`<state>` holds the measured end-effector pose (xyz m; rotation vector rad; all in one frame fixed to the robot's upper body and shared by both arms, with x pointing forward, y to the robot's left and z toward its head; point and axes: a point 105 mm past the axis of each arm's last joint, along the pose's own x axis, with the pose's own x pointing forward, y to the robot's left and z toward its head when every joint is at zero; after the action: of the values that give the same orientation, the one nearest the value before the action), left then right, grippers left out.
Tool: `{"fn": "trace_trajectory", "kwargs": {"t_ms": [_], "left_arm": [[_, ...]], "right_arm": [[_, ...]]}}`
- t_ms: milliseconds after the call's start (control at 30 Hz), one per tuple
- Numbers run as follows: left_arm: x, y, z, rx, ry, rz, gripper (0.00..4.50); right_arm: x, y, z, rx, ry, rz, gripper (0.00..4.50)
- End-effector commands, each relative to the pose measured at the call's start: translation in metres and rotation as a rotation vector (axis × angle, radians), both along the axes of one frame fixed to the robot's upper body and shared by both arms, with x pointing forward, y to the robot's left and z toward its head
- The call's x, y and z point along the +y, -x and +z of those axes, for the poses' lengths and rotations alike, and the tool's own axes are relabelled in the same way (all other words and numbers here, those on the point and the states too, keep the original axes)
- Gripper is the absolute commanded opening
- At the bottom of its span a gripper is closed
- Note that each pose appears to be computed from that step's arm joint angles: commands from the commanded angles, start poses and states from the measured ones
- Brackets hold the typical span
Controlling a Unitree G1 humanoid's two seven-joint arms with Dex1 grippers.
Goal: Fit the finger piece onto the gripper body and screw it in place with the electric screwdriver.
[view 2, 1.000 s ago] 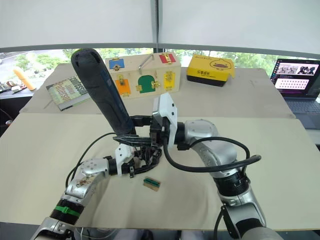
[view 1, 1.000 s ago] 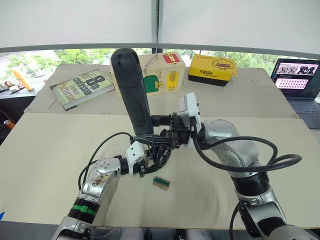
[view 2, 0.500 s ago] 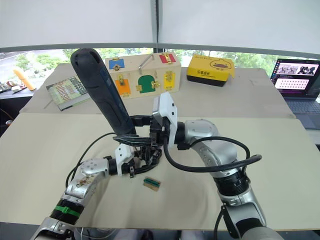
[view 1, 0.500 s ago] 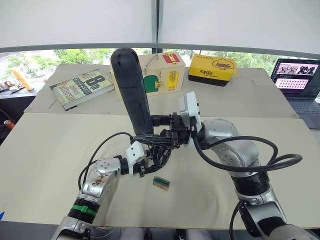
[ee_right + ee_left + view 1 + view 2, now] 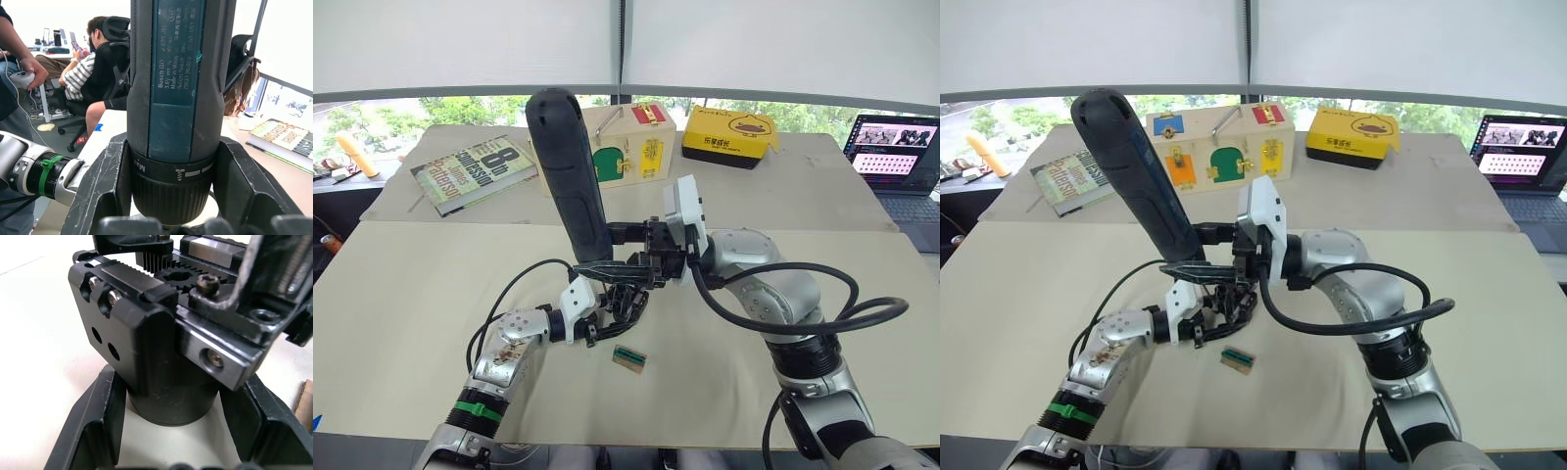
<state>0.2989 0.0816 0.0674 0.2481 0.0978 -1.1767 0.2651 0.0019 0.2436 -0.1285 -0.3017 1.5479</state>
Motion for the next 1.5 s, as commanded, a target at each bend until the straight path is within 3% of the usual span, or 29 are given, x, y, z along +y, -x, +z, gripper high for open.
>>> {"fn": "trace_trajectory", "kwargs": {"t_ms": [33,1500], "left_arm": [[0.004,0.008,-0.026,0.096,-0.053,0.008,2.27],[0.004,0.010,-0.026,0.099,-0.050,0.010,2.27]], "right_arm": [[-0.002,0.005,0.018,-0.067,-0.043,0.012,1.90],[0.003,0.002,0.006,-0.029,-0.011,-0.001,1.90]]}}
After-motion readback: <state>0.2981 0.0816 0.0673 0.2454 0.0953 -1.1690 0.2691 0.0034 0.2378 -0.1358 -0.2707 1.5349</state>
